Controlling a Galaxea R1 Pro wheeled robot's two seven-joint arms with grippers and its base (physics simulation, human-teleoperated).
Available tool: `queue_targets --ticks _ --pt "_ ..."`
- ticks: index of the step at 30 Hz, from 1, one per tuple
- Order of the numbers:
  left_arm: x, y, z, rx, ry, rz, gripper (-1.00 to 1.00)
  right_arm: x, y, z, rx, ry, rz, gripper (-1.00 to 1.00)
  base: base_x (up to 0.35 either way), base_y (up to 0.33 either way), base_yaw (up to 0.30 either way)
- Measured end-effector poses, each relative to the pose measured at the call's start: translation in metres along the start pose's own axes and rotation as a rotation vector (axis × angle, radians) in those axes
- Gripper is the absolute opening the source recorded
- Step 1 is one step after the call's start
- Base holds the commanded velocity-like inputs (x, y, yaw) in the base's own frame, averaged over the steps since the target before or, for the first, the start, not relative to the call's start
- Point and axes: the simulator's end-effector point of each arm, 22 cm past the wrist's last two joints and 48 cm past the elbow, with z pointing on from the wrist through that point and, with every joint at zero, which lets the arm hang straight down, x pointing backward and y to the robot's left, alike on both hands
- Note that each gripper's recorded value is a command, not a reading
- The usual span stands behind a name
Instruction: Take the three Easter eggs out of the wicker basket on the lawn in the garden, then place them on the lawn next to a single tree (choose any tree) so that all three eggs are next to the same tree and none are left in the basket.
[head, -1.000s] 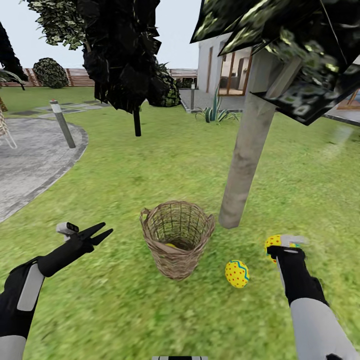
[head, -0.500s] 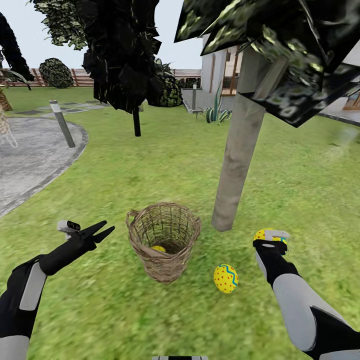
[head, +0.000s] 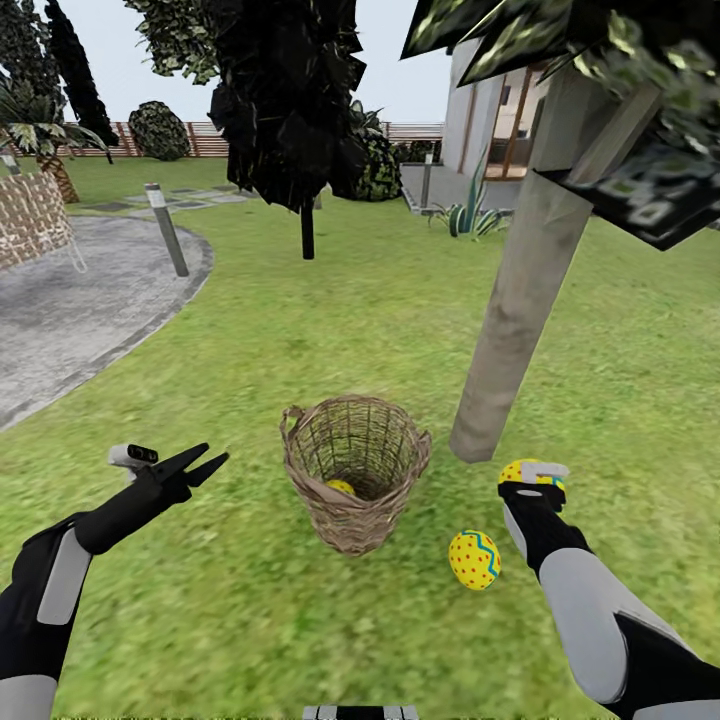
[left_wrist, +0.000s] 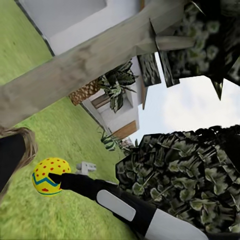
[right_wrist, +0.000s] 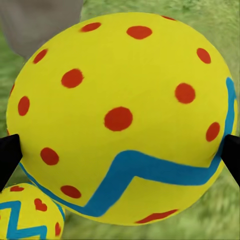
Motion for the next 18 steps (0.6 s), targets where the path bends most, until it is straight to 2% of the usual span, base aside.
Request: queue_targets --ticks 9,13,18 --pt "0.006 0.021 -0.003 -0.026 0.003 -0.031 1.0 0.024 0.0 0.013 0.015 0.044 -0.019 -1.0 0.0 0.0 0.0" --pt "0.009 0.03 -0.005 -0.036 0.005 -0.043 1.0 0.058 0.0 0.016 0.012 0.174 -0.065 -1.0 0.0 0.0 0.0" --pt "0.013 0.041 -0.007 -0.049 0.006 -0.061 1.0 0.071 0.004 0.023 0.008 0.214 -0.078 -1.0 0.0 0.0 0.0"
